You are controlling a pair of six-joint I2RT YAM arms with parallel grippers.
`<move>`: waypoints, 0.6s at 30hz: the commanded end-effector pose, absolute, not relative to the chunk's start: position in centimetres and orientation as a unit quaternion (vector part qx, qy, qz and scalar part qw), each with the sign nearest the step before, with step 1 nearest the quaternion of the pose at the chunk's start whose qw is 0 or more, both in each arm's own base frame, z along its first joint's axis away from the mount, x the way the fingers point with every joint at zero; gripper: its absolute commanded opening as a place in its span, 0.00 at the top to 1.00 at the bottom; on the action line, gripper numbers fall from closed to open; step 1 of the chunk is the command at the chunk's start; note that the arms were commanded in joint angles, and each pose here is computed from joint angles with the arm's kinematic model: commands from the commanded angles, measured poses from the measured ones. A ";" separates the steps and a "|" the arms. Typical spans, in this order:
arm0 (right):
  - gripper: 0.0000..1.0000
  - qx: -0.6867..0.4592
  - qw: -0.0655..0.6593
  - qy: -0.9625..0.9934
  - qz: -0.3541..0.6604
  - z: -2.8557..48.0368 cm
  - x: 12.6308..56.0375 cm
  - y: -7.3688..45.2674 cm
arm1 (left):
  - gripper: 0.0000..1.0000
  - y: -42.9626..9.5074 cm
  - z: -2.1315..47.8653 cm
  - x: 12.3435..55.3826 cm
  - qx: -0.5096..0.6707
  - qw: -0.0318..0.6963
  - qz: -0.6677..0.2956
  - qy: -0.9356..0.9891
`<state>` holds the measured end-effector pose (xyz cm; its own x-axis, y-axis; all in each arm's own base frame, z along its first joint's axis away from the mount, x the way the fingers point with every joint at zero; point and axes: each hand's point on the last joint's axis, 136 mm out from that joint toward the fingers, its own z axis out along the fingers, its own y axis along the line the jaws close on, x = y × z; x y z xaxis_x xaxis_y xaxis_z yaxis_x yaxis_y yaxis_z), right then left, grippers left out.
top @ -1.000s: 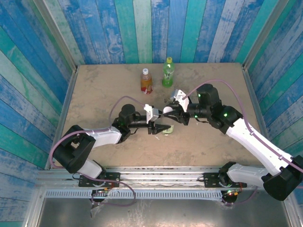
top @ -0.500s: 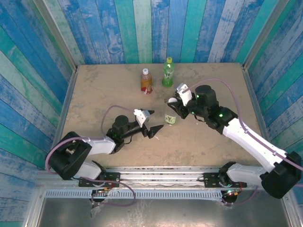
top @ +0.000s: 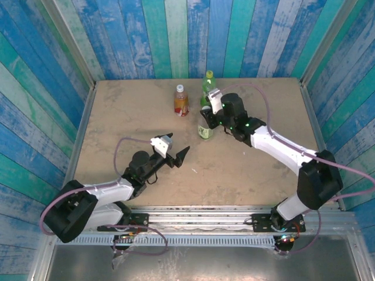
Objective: Screw on the bottle caps
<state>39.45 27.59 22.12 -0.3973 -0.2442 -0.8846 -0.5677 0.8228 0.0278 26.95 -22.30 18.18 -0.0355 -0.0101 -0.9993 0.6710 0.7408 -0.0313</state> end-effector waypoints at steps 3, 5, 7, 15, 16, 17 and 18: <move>0.71 -0.222 0.506 0.816 0.171 22.6 41.6 27.3 | 0.06 -22.2 17.7 26.9 0.262 0.643 -0.246 0.677; 0.70 -0.224 0.500 0.819 0.170 21.9 41.6 27.2 | 0.06 -22.4 17.5 26.9 0.269 0.637 -0.246 0.679; 0.67 -0.224 0.494 0.823 0.167 21.2 41.6 27.1 | 0.06 -22.6 17.5 26.9 0.272 0.637 -0.248 0.677; 0.33 -0.244 0.508 0.809 0.168 23.2 40.8 26.9 | 0.06 -23.0 17.5 27.5 0.284 0.633 -0.239 0.679; 0.29 -0.242 0.513 0.807 0.165 23.8 40.7 26.6 | 0.06 -23.4 17.5 27.4 0.298 0.629 -0.238 0.678; 0.25 -0.237 0.520 0.805 0.161 24.4 40.6 26.1 | 0.06 -23.7 17.3 27.4 0.310 0.622 -0.236 0.679; 0.22 -0.229 0.526 0.804 0.157 24.9 40.4 25.5 | 0.06 -24.0 17.3 27.4 0.323 0.617 -0.234 0.678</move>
<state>40.96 26.70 21.64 -0.3992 -0.2280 -0.8880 -0.5503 0.8343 0.0332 27.25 -23.01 17.48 -0.0431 0.0813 -0.9958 0.6904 0.7228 0.0291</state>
